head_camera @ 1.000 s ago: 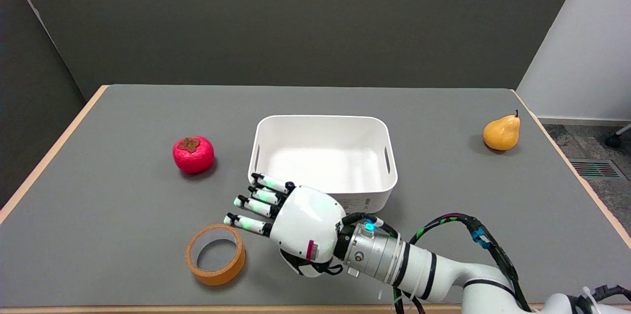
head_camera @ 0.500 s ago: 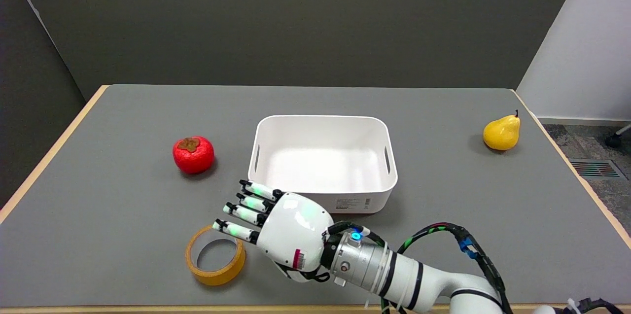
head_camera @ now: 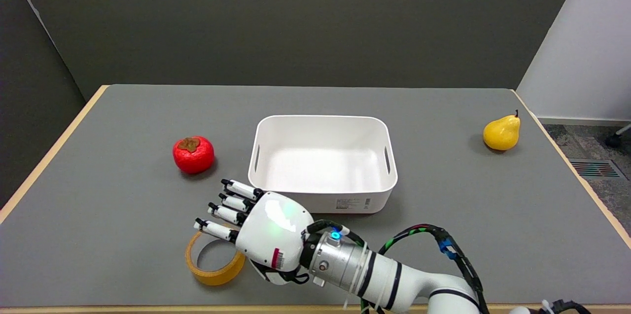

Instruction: Pick up yellow tape.

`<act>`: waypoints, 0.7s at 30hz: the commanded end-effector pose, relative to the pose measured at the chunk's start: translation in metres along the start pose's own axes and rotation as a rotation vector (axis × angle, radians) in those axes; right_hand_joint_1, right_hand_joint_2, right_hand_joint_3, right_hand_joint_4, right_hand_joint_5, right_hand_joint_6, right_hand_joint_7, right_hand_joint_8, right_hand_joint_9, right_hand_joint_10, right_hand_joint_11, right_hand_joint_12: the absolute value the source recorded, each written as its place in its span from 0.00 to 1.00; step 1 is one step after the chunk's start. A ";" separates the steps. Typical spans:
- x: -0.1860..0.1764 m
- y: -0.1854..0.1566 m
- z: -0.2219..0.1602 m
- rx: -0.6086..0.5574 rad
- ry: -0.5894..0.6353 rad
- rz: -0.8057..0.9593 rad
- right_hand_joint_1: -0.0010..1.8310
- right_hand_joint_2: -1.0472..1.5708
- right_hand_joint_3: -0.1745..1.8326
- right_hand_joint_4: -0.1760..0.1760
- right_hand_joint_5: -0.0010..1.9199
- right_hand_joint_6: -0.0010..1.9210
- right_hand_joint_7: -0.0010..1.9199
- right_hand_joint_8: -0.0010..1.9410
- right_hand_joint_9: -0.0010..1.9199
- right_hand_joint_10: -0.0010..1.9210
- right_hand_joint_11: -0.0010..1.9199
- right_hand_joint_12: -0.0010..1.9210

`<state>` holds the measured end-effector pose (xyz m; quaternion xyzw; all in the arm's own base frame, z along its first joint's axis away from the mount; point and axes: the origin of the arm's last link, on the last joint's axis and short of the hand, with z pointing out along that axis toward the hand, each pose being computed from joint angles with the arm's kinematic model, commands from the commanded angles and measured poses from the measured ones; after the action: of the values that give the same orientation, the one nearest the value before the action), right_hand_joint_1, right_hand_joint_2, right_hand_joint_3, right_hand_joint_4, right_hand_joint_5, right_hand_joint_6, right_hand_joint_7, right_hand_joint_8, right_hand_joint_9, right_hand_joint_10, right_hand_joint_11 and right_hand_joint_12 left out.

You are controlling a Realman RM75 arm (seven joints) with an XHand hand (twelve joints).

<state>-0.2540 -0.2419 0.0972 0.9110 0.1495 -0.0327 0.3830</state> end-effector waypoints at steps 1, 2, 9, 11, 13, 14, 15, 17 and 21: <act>-0.017 -0.007 0.021 0.023 -0.057 0.067 0.58 0.68 0.61 0.65 0.14 0.25 0.18 0.24 0.17 0.46 0.01 0.57; -0.020 -0.007 0.021 0.021 -0.064 0.069 0.58 0.68 0.61 0.65 0.14 0.26 0.18 0.24 0.17 0.46 0.01 0.57; -0.031 -0.004 0.020 0.028 -0.104 0.080 0.58 0.68 0.61 0.66 0.14 0.26 0.18 0.24 0.17 0.46 0.01 0.57; -0.032 -0.004 0.018 0.034 -0.116 0.080 0.59 0.68 0.61 0.66 0.14 0.26 0.18 0.24 0.17 0.46 0.01 0.57; -0.032 -0.003 0.017 0.035 -0.119 0.085 0.59 0.68 0.60 0.66 0.14 0.26 0.18 0.23 0.17 0.46 0.01 0.57; -0.032 -0.003 0.016 0.036 -0.119 0.085 0.59 0.68 0.60 0.66 0.14 0.26 0.18 0.23 0.16 0.46 0.01 0.56; -0.031 -0.003 0.014 0.038 -0.119 0.081 0.60 0.67 0.60 0.66 0.14 0.26 0.17 0.23 0.16 0.46 0.01 0.56; -0.032 -0.004 0.010 0.040 -0.122 0.080 0.60 0.68 0.60 0.65 0.14 0.26 0.16 0.23 0.16 0.46 0.01 0.56; -0.035 -0.005 0.000 0.031 -0.121 0.080 0.61 0.68 0.60 0.60 0.14 0.27 0.15 0.23 0.14 0.46 0.00 0.56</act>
<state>-0.2767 -0.2554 0.0889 0.9181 0.1037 -0.0608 0.3778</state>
